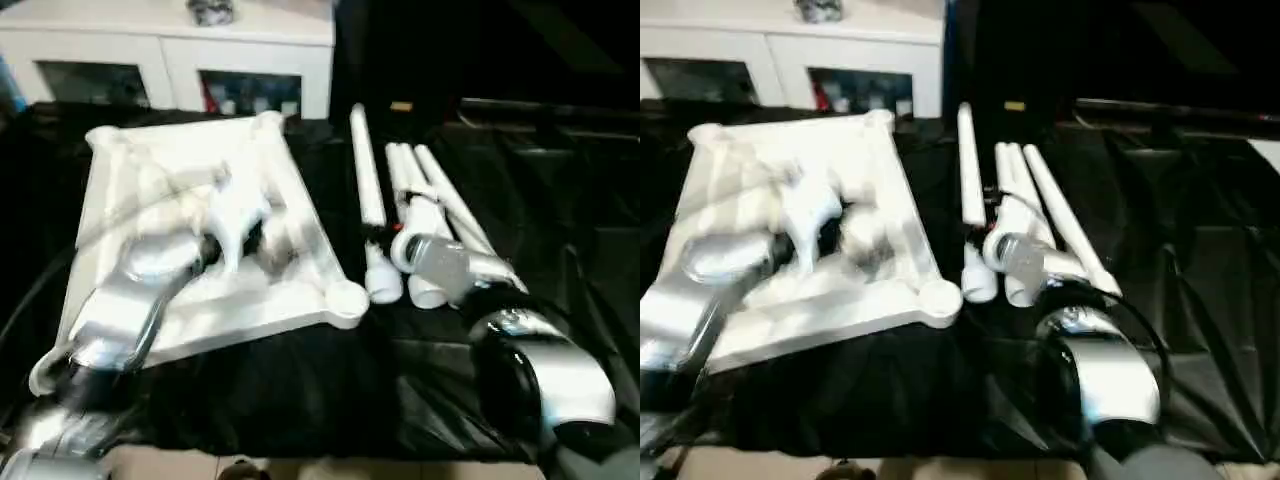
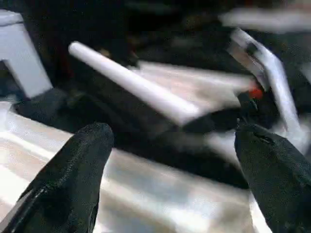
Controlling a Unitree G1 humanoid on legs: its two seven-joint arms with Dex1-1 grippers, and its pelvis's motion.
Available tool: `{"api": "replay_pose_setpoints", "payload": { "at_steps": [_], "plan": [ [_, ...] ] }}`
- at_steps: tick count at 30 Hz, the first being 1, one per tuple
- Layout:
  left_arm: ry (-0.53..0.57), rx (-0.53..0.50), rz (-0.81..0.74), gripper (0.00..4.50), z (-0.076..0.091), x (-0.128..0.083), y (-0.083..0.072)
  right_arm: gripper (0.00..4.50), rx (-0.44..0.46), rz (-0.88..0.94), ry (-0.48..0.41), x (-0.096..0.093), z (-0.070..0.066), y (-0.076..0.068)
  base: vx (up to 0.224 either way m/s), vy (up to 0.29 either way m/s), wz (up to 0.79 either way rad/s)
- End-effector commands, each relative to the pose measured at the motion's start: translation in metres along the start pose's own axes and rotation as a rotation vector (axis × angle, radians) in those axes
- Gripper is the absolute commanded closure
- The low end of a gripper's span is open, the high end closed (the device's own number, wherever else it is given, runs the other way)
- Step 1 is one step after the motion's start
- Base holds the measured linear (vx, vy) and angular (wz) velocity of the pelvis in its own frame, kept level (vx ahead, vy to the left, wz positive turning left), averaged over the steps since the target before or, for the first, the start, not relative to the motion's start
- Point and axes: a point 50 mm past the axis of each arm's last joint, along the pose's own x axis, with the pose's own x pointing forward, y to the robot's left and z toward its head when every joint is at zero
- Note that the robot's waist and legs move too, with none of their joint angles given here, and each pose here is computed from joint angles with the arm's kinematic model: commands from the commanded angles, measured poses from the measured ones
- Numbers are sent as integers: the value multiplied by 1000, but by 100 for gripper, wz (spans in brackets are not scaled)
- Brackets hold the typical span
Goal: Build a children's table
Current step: Pick table leg
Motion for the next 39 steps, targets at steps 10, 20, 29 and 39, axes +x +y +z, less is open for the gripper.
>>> {"api": "replay_pose_setpoints", "payload": {
  "at_steps": [10,20,29,39],
  "plan": [
    [-191,-518,-113,0,42,37,-22,269,-192,724,-188,-79,24,56,0,0,0],
    [-262,-617,-171,29,65,38,-36,269,-214,750,-162,-93,16,66,0,0,0],
    [-106,-684,125,80,45,50,-32,269,-407,479,-164,-74,12,77,0,0,0],
    [-87,-766,283,171,35,55,-27,269,-506,372,-193,-65,11,93,0,0,0]
  ]
}}
